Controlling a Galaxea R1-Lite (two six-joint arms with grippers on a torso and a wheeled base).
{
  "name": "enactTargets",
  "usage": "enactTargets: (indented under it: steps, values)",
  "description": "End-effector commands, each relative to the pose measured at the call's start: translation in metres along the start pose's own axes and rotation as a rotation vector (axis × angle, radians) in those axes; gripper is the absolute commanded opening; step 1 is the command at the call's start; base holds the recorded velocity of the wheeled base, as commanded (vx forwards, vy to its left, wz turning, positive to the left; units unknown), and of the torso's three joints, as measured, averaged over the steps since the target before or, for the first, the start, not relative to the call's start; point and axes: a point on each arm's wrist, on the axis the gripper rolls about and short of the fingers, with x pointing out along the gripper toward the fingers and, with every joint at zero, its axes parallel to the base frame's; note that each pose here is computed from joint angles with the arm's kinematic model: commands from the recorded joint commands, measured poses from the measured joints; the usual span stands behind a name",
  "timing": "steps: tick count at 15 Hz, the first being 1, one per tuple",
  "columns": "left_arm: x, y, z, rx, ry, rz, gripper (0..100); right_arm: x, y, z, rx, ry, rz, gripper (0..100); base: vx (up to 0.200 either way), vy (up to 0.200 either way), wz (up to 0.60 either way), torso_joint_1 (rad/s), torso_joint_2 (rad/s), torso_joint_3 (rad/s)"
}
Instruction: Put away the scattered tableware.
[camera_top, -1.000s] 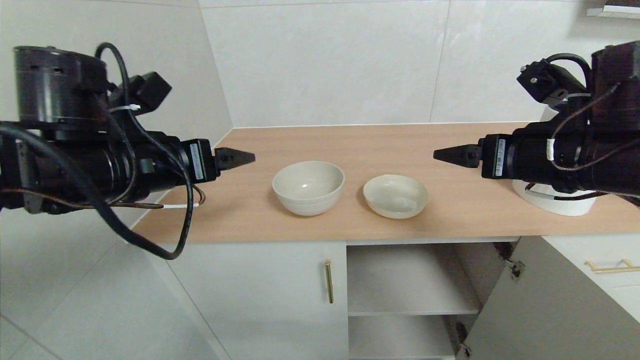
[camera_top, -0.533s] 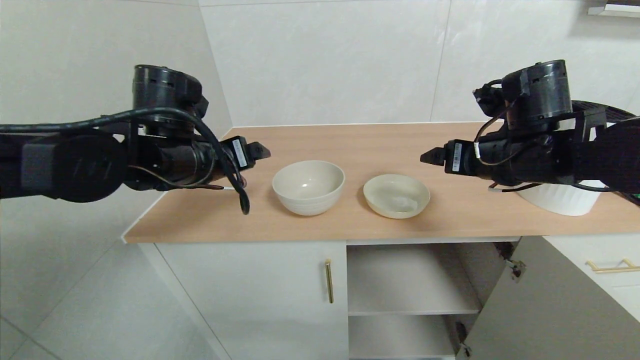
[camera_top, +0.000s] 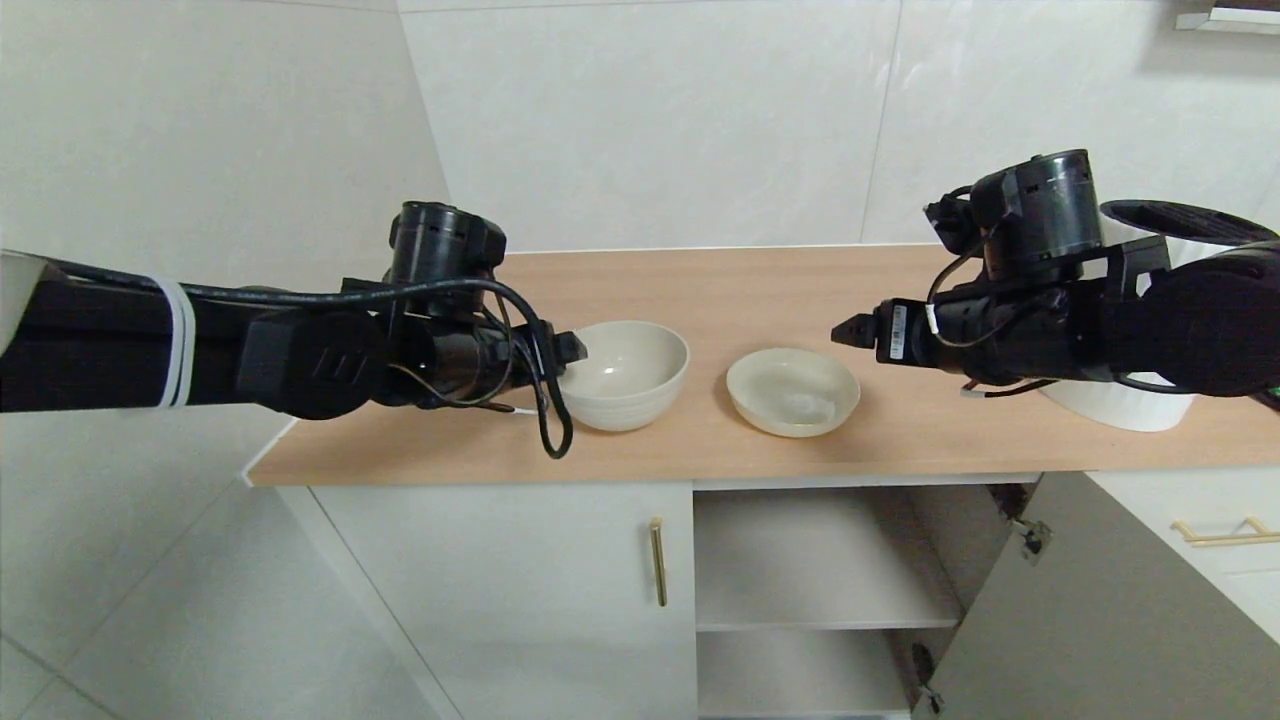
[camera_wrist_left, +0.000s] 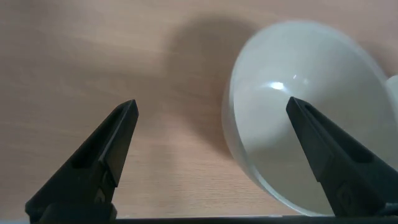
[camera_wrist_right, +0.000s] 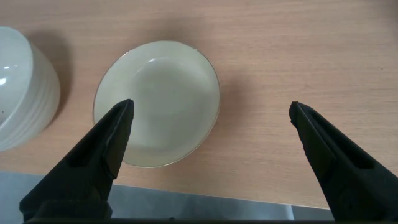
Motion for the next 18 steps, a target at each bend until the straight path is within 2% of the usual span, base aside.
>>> enactTargets:
  steps: [1,2,8,9,10,12,14,18]
  values:
    - [0.006,-0.001,-0.005,0.005,0.016,0.005,100,0.000,0.000,0.000,0.000,0.000,0.000,100,0.000,0.000,0.00,0.000,0.00,0.000]
    - [0.006,-0.001,-0.005,0.005,0.015,0.005,0,0.000,0.000,0.000,0.000,0.000,0.000,100,0.000,0.000,0.00,0.000,0.00,0.000]
    - [0.003,-0.002,-0.003,0.000,0.004,-0.002,0,0.004,0.001,-0.004,-0.005,0.014,0.000,100,0.000,0.000,0.00,0.000,0.00,0.000]
    - [-0.003,-0.003,0.000,-0.017,-0.008,-0.009,0,0.005,0.002,-0.003,-0.007,0.014,0.000,100,0.000,0.000,0.00,0.000,0.00,0.000]
    - [-0.015,-0.009,0.003,-0.026,-0.024,-0.035,0,0.006,0.002,-0.004,-0.007,0.015,0.000,100,0.000,0.000,0.00,0.000,0.00,0.000]
    - [-0.038,-0.012,0.006,-0.028,-0.047,-0.070,0,0.014,0.002,-0.008,-0.012,0.034,-0.006,100,0.000,0.000,0.00,0.000,0.00,0.000]
    - [-0.058,-0.011,0.012,-0.031,-0.074,-0.093,0,0.028,0.003,-0.018,-0.024,0.067,-0.018,100,0.000,0.000,0.00,0.000,0.00,0.000]
    - [-0.073,-0.009,0.017,-0.037,-0.102,-0.111,0,0.058,0.004,-0.031,-0.036,0.107,-0.063,100,0.000,0.000,0.00,0.000,0.00,0.000]
